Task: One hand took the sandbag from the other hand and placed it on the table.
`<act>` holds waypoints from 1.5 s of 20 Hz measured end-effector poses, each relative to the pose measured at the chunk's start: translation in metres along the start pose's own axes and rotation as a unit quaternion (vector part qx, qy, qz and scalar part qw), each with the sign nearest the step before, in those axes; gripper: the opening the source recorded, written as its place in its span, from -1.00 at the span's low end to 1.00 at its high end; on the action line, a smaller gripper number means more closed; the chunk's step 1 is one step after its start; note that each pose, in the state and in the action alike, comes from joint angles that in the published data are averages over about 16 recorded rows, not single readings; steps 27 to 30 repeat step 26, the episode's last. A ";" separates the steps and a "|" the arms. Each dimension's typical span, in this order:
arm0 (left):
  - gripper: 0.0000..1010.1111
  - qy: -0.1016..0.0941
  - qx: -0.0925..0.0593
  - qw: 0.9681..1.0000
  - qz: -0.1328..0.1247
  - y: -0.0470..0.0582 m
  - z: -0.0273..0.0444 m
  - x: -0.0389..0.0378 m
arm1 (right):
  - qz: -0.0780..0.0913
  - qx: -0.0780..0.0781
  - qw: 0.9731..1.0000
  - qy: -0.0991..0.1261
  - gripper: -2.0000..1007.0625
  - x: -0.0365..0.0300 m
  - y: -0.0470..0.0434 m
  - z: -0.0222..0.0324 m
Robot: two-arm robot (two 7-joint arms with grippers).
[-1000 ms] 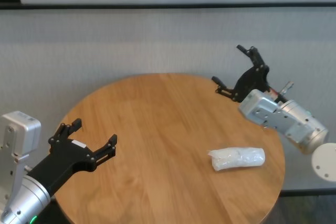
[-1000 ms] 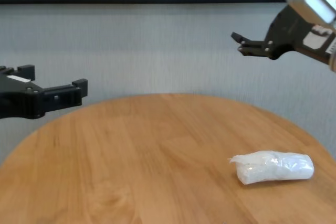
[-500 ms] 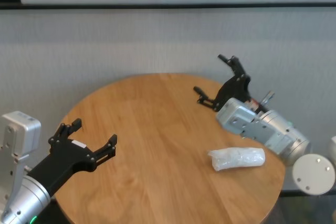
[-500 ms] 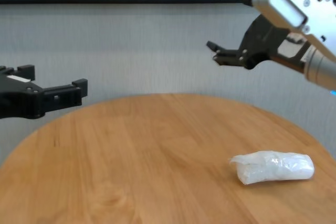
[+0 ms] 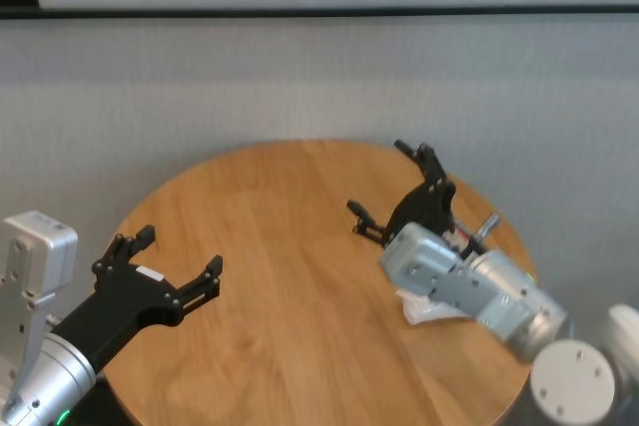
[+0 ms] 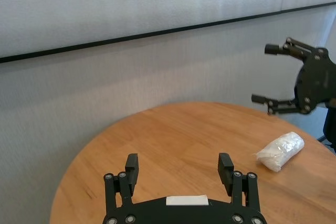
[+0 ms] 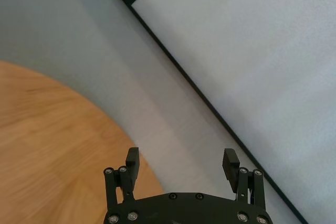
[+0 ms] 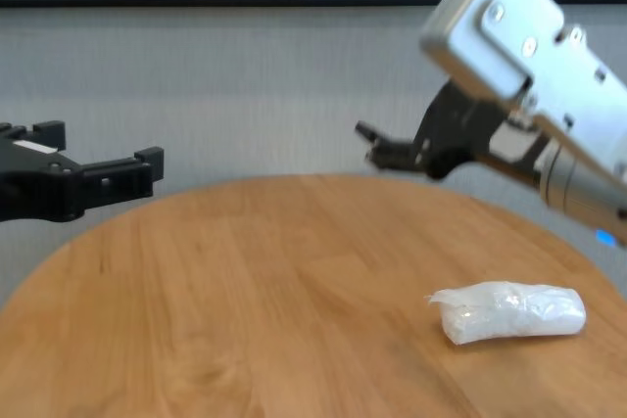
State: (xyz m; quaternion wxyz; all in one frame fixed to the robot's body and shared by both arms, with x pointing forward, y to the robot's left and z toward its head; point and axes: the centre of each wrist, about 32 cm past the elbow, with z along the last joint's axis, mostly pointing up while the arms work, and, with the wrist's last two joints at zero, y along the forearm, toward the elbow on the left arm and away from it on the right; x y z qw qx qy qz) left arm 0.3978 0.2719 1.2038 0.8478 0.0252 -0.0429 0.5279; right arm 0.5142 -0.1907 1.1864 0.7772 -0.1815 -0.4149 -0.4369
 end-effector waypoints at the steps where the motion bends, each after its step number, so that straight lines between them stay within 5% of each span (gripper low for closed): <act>1: 0.98 0.000 0.000 1.000 0.000 0.000 0.0000 0.0000 | 0.001 -0.003 1.000 -0.001 1.00 -0.0023 -0.0026 0.0023; 9: 0.98 0.000 0.000 1.000 0.000 0.000 0.0000 0.0000 | 0.003 -0.017 1.000 -0.008 1.00 -0.0132 -0.0185 0.0144; 30: 0.98 0.000 0.000 1.000 0.000 0.000 0.0000 0.0000 | 0.004 -0.016 1.000 -0.007 1.00 -0.0126 -0.0170 0.0129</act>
